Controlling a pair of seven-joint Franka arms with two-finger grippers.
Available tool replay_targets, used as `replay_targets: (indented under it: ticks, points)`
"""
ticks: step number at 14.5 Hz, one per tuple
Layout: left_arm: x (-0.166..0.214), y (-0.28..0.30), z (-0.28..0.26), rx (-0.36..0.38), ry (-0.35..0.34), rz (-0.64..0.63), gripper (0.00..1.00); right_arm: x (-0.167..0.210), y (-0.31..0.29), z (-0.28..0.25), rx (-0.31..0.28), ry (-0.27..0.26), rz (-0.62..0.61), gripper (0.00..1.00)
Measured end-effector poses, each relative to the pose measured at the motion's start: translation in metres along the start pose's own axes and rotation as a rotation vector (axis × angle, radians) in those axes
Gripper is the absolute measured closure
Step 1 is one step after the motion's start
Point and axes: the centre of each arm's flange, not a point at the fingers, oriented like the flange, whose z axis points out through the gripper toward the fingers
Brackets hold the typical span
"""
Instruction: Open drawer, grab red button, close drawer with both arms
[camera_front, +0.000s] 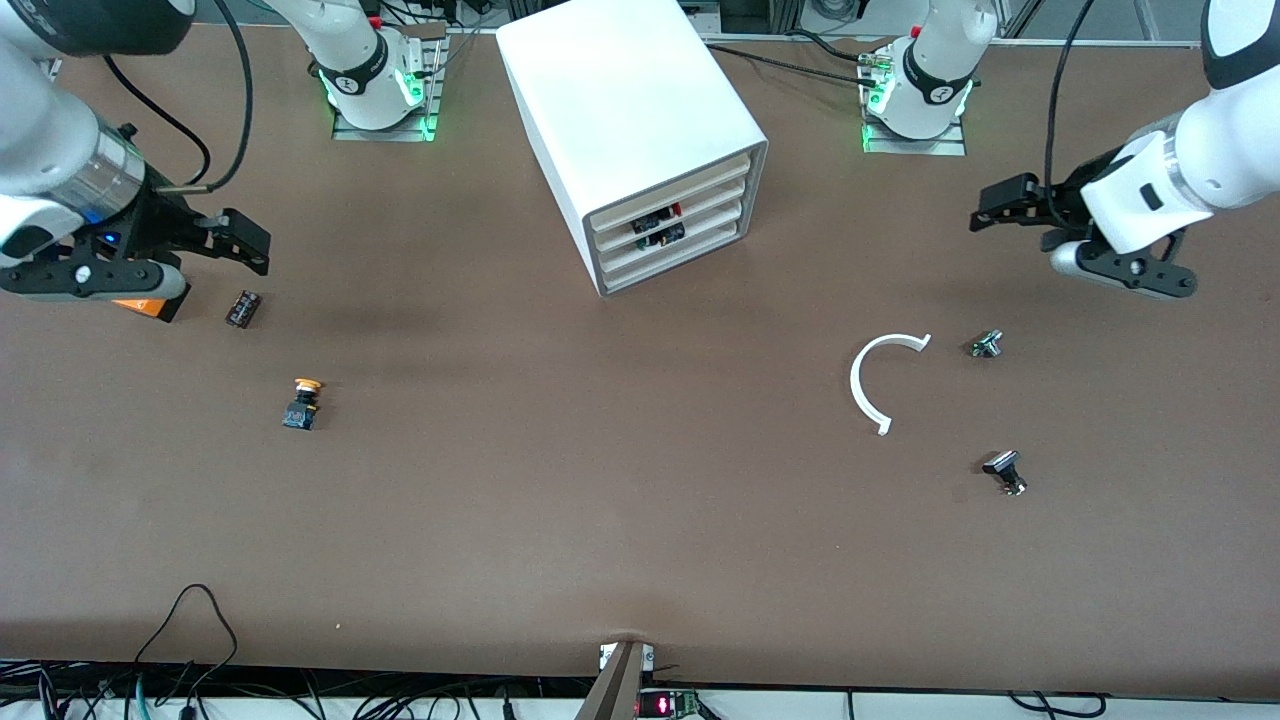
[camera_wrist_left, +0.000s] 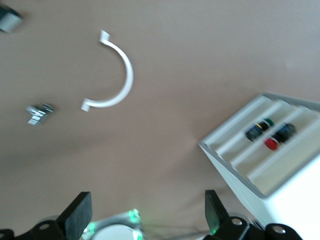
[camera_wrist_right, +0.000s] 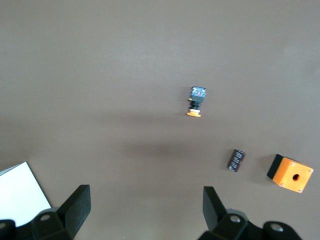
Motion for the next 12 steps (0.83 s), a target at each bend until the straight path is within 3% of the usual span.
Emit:
replay_targets:
  ticks: [3,6,7,9,12]
  points:
    - [0.011,0.016,0.032,-0.174,-0.130,0.022,0.00,0.010,-0.038,0.020,0.016,0.006,0.117,0.00]
    - [0.044,0.020,0.079,-0.418,-0.243,0.013,0.00,0.013,-0.091,0.042,0.017,-0.009,0.230,0.00]
    - [0.057,0.017,0.097,-0.468,-0.271,0.008,0.00,0.012,-0.109,0.048,0.015,-0.015,0.275,0.00]
    - [0.077,0.023,0.130,-0.533,-0.275,0.078,0.00,0.011,-0.141,0.059,0.012,-0.025,0.351,0.00]
    - [0.095,0.055,0.182,-0.667,-0.165,0.219,0.00,0.015,-0.181,0.065,0.028,-0.034,0.433,0.00]
